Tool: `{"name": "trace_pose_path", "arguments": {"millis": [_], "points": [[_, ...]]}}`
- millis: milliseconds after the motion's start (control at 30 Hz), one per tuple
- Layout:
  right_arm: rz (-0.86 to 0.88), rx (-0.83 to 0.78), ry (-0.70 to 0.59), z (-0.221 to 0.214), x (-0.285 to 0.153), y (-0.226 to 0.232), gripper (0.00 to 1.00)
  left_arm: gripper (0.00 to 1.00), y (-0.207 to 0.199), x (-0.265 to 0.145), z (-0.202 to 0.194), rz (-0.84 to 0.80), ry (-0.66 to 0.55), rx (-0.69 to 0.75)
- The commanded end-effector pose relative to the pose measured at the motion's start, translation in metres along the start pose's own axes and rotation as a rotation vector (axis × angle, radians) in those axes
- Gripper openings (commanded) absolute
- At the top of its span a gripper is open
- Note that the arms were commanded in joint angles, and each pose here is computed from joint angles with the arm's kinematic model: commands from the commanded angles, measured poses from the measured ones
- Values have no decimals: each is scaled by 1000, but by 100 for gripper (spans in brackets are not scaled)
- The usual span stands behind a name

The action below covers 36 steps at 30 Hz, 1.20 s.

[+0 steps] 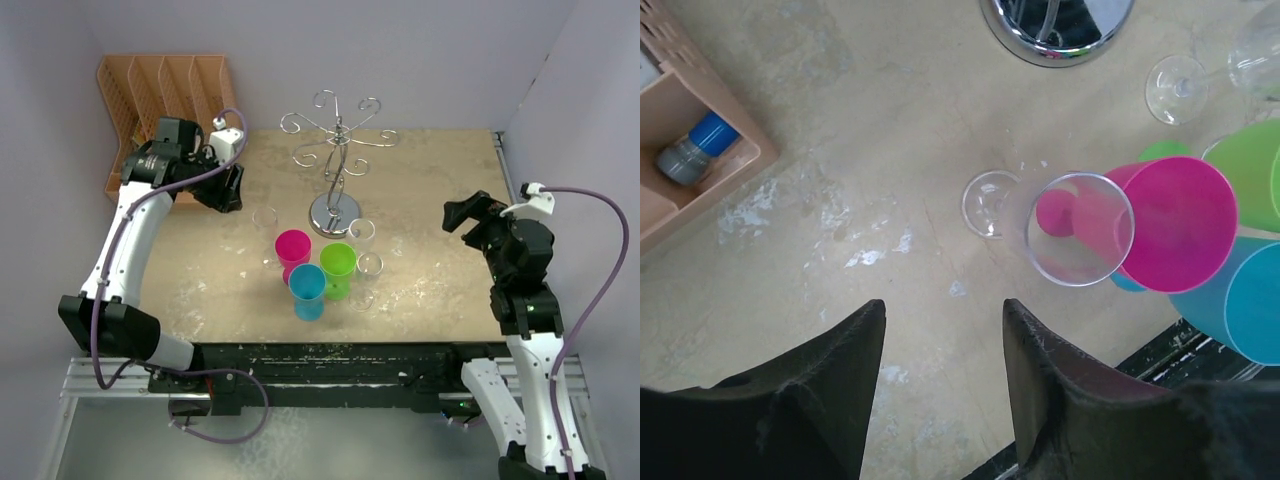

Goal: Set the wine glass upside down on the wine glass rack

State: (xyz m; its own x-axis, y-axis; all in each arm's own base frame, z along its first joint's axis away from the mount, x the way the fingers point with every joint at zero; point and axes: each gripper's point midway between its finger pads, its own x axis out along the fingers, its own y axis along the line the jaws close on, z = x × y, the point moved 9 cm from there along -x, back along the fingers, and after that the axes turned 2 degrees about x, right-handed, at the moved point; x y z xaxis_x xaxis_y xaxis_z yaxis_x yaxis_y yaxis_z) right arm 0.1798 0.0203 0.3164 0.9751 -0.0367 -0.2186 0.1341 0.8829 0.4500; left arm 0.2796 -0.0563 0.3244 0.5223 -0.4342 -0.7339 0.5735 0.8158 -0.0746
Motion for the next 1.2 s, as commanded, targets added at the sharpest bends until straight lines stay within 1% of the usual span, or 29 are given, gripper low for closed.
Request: {"name": "trace_pose_path", "arguments": {"millis": [0,67,133,200,333,600,733,833,900,1000,1133,1167], "points": [[52,-8,-81,17,-9,9,100,54,-14,-5,15,-66,-38,20],[48,-13,-76,18,-9,9,100,52,-16,2,16,-77,-24,18],[50,-17,-75,18,-9,9,100,48,-16,7,18,-85,-19,12],[57,-18,-82,21,-11,11,100,46,-16,13,20,-95,-11,1],[69,-20,-93,24,-14,12,100,47,-21,22,21,-145,1,-4],[64,-27,-116,28,-21,12,100,50,-27,42,19,-176,47,0],[63,-28,-124,30,-24,12,100,49,-27,51,18,-165,67,1],[62,-29,-130,30,-26,12,100,46,-26,57,15,-155,81,2],[56,-30,-132,30,-27,11,100,39,-25,60,12,-142,90,6],[48,-35,-138,31,-29,10,100,23,-23,63,8,-120,102,8],[49,-30,-141,32,-30,11,100,7,-23,63,3,-92,113,21],[48,-31,-141,32,-29,11,100,0,-22,63,1,-78,116,24]]}}
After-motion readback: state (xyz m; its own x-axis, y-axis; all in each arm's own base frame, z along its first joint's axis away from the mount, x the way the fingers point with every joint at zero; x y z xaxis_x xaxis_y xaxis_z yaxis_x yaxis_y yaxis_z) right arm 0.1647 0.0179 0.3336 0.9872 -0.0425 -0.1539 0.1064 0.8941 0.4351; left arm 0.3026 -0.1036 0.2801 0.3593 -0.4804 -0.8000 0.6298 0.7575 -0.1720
